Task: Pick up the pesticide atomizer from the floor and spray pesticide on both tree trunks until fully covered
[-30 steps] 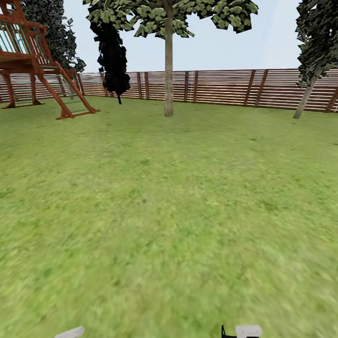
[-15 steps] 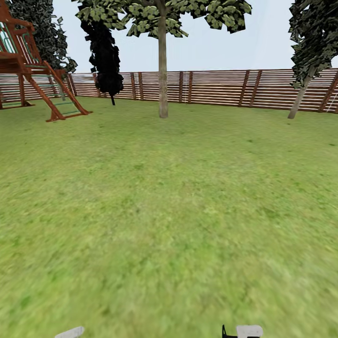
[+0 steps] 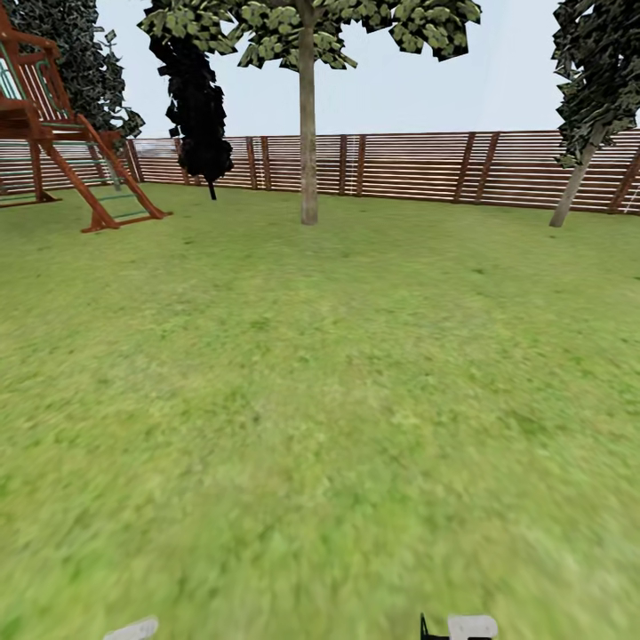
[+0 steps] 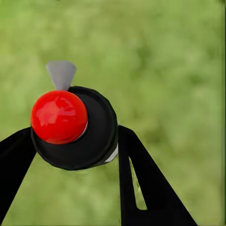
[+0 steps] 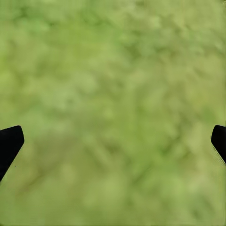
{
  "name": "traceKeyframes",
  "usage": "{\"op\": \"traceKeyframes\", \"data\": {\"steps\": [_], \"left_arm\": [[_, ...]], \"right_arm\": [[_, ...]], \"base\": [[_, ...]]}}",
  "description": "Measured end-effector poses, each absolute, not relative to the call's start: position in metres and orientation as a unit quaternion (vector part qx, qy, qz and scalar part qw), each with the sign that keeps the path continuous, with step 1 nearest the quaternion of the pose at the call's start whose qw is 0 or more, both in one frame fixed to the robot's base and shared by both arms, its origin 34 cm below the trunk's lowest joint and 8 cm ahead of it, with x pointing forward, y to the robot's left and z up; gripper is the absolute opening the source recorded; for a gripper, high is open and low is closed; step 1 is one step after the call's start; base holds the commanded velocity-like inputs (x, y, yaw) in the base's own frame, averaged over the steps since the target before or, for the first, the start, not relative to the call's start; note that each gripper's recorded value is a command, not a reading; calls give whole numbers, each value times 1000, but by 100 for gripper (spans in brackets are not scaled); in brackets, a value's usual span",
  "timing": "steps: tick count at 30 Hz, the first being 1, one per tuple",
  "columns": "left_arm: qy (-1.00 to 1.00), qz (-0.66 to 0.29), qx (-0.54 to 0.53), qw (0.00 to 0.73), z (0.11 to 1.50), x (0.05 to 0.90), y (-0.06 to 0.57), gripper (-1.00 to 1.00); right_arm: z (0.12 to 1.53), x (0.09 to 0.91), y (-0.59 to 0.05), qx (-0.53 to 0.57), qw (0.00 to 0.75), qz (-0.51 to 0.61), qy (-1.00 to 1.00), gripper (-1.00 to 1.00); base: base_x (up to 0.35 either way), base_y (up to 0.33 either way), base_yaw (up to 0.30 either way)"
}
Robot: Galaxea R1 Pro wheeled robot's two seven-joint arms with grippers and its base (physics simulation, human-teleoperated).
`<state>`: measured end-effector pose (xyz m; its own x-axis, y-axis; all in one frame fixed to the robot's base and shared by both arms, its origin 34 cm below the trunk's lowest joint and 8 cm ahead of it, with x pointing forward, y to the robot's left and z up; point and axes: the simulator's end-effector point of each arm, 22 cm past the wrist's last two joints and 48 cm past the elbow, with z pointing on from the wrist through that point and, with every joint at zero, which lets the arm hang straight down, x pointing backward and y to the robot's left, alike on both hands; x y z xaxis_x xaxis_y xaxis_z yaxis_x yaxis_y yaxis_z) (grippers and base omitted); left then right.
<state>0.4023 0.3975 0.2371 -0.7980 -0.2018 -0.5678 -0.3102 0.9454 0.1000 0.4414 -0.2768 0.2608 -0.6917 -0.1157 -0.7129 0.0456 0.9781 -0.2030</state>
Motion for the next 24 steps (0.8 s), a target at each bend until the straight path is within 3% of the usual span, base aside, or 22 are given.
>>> {"op": "traceKeyframes", "data": {"steps": [24], "left_arm": [[944, 95, -136, 287, 237, 401, 398, -100]], "right_arm": [[261, 442, -275, -21, 393, -101, 914, 100]], "base": [[339, 0, 0]]}}
